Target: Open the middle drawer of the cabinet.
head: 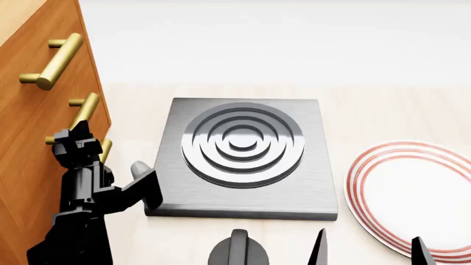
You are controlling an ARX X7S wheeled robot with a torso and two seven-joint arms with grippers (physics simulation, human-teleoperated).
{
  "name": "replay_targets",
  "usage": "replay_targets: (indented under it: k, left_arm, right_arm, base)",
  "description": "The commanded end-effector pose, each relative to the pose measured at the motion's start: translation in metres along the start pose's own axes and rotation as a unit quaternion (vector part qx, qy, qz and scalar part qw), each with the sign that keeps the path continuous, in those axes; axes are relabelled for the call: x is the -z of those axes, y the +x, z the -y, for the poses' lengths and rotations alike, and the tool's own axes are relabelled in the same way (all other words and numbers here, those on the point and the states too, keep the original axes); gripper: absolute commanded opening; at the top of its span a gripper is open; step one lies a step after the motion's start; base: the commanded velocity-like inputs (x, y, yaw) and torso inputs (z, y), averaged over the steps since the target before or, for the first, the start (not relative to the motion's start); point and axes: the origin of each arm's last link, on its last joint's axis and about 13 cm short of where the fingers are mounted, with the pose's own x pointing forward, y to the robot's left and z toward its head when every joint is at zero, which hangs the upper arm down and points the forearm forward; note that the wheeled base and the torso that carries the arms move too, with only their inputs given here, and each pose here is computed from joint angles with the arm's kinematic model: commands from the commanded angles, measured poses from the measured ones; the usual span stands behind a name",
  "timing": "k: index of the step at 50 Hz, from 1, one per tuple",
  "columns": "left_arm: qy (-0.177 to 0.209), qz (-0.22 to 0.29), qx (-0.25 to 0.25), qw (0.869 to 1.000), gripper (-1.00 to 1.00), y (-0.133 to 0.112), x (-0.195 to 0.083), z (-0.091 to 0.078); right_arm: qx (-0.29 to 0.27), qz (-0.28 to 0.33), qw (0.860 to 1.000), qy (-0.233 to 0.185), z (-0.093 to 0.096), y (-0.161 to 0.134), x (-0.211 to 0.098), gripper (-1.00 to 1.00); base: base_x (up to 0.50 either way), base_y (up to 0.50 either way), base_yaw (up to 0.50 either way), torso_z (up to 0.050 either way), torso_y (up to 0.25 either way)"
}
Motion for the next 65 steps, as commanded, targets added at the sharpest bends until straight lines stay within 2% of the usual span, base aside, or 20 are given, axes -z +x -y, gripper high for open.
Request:
replay_targets:
  k: [1,14,45,53,65]
  left_arm:
    - [-0.005,0.001,0.006,1.000,-1.00,-0.002,-0.002,0.001]
    - [-0.020,0.046,-0.002,0.999,-1.00,-0.001,-0.020,-0.007]
    - [-0.028,0.107,-0.001,0.994,-1.00,-0.012,-0.042,-0.007]
    - [-0.028,0.128,-0.008,0.991,-1.00,-0.011,-0.051,-0.015]
    - [-0.031,0.134,-0.006,0.990,-1.00,-0.013,-0.053,-0.015]
  right_arm:
    - [0.001,-0.001,1.000,0.000,0.000,0.000,0.000,1.00]
    - [0.001,-0.001,1.000,0.000,0.000,0.000,0.000,1.00]
    - [0.001,-0.002,1.000,0.000,0.001,0.000,0.000,1.00]
    - [0.001,-0.002,1.000,0.001,0.001,0.000,0.000,1.00]
    - [0.002,-0.003,1.000,0.000,0.001,0.000,0.001,1.00]
  base:
    - [0.00,0.00,0.00,0.000,0.000]
    - [0.00,0.00,0.00,0.000,0.000]
    - [0.00,0.00,0.00,0.000,0.000]
    - [0.00,0.00,0.00,0.000,0.000]
    - [0.00,0.00,0.00,0.000,0.000]
